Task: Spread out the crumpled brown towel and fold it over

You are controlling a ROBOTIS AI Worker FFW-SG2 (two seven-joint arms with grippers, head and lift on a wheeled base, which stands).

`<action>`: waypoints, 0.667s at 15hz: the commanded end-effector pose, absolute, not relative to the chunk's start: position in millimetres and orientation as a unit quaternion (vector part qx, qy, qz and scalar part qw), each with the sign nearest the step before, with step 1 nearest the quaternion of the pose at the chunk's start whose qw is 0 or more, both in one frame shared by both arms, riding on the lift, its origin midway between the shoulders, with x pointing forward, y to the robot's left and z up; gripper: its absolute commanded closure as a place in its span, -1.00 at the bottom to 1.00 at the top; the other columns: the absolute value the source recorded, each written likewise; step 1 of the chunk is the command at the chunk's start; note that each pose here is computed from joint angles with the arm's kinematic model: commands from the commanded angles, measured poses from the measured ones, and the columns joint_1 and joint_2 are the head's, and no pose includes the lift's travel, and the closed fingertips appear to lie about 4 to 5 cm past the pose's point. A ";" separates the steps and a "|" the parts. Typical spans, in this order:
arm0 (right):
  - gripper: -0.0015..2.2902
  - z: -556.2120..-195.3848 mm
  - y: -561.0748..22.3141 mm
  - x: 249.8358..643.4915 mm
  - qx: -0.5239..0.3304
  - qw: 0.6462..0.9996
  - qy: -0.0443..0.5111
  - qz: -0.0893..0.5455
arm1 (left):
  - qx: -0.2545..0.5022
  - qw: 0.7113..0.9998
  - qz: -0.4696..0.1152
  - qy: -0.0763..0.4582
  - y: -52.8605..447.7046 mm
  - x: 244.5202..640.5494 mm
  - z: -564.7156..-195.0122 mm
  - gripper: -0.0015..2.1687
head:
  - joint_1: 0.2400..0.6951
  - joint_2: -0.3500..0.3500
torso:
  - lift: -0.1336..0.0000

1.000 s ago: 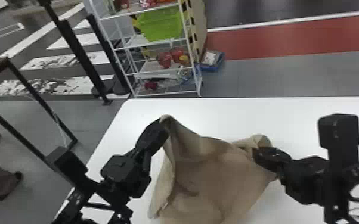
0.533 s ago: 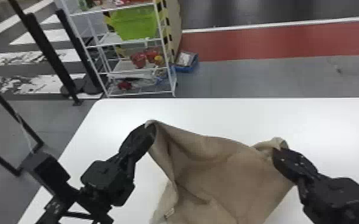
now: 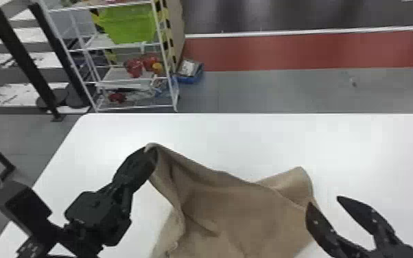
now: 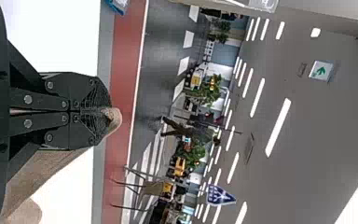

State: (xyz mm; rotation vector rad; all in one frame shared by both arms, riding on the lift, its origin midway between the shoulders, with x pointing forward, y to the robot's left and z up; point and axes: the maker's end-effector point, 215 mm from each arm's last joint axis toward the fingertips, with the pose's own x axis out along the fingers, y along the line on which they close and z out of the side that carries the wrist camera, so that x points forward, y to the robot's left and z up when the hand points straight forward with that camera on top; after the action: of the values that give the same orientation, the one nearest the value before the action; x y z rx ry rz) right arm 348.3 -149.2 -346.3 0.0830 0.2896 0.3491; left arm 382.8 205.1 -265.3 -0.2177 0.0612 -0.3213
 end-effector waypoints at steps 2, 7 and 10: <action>-0.63 -349.3 -186.1 362.9 0.028 0.978 0.114 0.170 | -0.107 0.981 -0.161 0.032 204.2 383.5 -266.7 0.27 | 1.00 0.25 | -0.84; -0.63 -382.7 -240.9 433.3 0.066 0.974 0.135 0.167 | -0.102 0.982 -0.158 0.031 205.3 386.3 -266.8 0.28 | 1.00 0.03 | -0.84; -0.54 -406.6 -249.5 463.8 0.074 0.966 0.183 0.167 | -0.098 0.982 -0.155 0.031 206.8 388.2 -267.6 0.28 | 1.00 -0.13 | -0.84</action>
State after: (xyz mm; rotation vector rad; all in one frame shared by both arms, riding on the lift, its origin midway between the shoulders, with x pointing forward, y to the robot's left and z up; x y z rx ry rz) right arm 448.8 -245.8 -396.0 0.1402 0.3228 0.3384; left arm 387.4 206.1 -266.6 -0.2012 0.0614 -0.3154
